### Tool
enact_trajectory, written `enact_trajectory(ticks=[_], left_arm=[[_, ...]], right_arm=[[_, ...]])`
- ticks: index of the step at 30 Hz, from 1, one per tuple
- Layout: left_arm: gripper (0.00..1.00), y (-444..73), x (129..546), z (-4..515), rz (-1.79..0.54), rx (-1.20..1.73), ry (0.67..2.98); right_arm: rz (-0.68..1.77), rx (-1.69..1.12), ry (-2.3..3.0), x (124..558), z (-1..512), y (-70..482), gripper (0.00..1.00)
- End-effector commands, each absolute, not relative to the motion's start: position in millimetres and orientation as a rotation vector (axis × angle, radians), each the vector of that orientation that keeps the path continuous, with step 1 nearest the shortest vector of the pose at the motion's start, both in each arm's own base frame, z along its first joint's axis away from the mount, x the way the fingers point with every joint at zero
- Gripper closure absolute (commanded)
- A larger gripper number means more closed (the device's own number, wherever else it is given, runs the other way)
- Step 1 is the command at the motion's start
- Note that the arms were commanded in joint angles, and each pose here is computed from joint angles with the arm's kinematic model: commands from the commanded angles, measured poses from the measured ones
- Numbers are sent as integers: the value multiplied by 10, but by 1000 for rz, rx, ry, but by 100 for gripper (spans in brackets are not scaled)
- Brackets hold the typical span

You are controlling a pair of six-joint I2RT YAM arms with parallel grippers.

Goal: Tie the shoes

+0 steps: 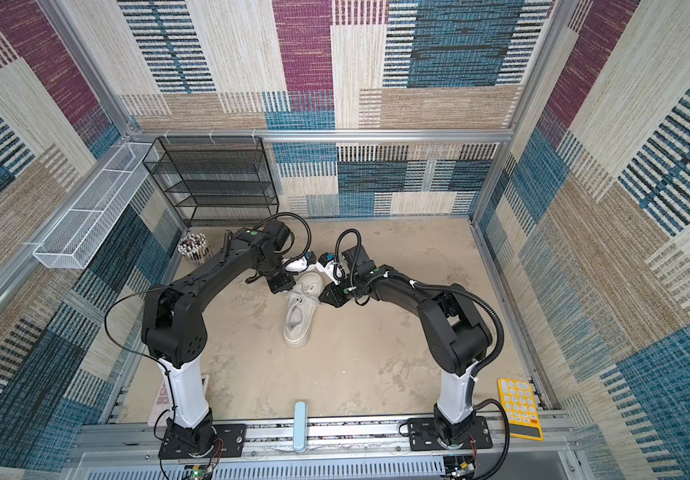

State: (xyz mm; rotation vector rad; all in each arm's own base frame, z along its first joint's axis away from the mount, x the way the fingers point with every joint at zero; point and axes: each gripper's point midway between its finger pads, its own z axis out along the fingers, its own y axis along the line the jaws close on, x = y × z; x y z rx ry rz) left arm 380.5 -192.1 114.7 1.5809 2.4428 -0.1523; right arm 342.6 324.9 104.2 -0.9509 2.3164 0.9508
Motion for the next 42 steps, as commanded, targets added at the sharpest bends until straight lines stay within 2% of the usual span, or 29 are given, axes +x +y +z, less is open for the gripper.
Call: enact_trajectory(ticks=[1,9,10,16,23,34,42], left_arm=[[95,-1939,3776,1117,-175,1671,2398],[97,-1995,3826,1009,-239,1682,2372],[100,-2002,3832,1008,-252,1684,2353],[100,-1998,3850,1034,-368,1653,2275],[100,-1968,3824,1016,-496,1616,2212],[100,-1950,3859,914,-537,1618,2206],[100,-1919,3889,885,-528,1608,2223]], right_arm=[[963,-987,2243,3482,1100,3350,77],[1010,-1010,2184,3503,1194,3432,68],[1015,-1006,2174,3509,1212,3420,66],[1149,-917,2146,3548,1316,3296,61],[1199,-954,2136,3524,1229,3337,54],[1205,-985,2174,3610,1031,3396,48],[1228,-1021,2197,3529,975,3424,48]])
